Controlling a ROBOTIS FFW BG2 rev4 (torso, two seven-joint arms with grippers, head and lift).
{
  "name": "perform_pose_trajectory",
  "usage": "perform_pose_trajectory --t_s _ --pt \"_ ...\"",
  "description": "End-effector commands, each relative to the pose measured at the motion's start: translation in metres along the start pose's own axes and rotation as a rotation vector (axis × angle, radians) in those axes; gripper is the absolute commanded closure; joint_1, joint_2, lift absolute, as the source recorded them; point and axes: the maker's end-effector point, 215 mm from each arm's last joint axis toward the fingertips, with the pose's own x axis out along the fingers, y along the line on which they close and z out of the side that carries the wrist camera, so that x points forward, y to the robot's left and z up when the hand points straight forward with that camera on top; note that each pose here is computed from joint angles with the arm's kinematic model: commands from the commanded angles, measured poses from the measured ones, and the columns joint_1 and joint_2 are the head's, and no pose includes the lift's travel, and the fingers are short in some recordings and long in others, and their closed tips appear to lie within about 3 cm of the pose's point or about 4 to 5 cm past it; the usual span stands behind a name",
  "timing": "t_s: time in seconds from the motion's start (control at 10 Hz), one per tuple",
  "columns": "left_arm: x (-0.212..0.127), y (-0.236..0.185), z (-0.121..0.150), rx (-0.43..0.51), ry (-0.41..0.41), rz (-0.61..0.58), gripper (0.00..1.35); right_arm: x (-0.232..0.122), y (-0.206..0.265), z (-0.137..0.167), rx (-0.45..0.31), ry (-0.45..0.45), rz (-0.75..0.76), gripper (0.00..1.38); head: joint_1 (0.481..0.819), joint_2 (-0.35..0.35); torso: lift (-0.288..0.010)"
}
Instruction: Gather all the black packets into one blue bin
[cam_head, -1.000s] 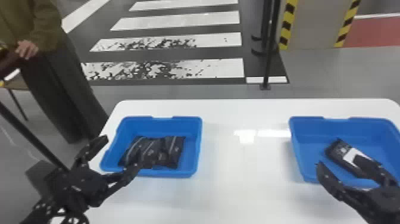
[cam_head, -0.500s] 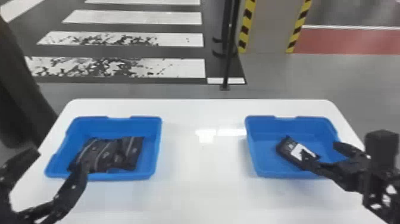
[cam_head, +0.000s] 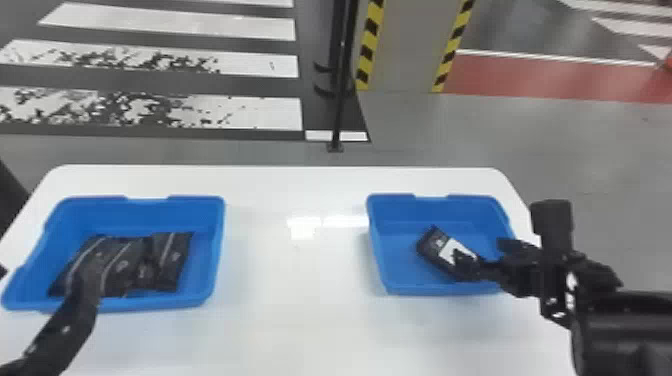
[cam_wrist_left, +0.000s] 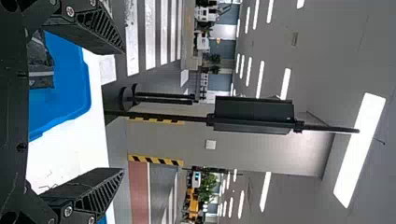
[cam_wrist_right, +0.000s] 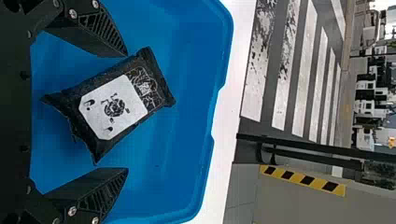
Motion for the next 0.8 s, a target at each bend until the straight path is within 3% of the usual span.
perform_pose_trajectory --t_s 0.0,0.5,0.7 --pt "0.005 -0.001 -0.001 -0.007 0.003 -0.009 0.14 0.012 0.008 0.003 0.005 0.024 0.023 0.15 0.695 -0.145 -0.110" --pt "0.017 -0.005 -0.001 -0.020 -0.010 -0.034 0.14 0.046 0.016 -0.026 0.035 0.155 0.071 0.16 0.695 -0.126 -0.110" --pt "0.022 -0.008 -0.006 -0.041 -0.014 -0.043 0.14 0.057 0.010 -0.029 0.057 0.178 0.074 0.22 0.695 -0.127 -0.110"
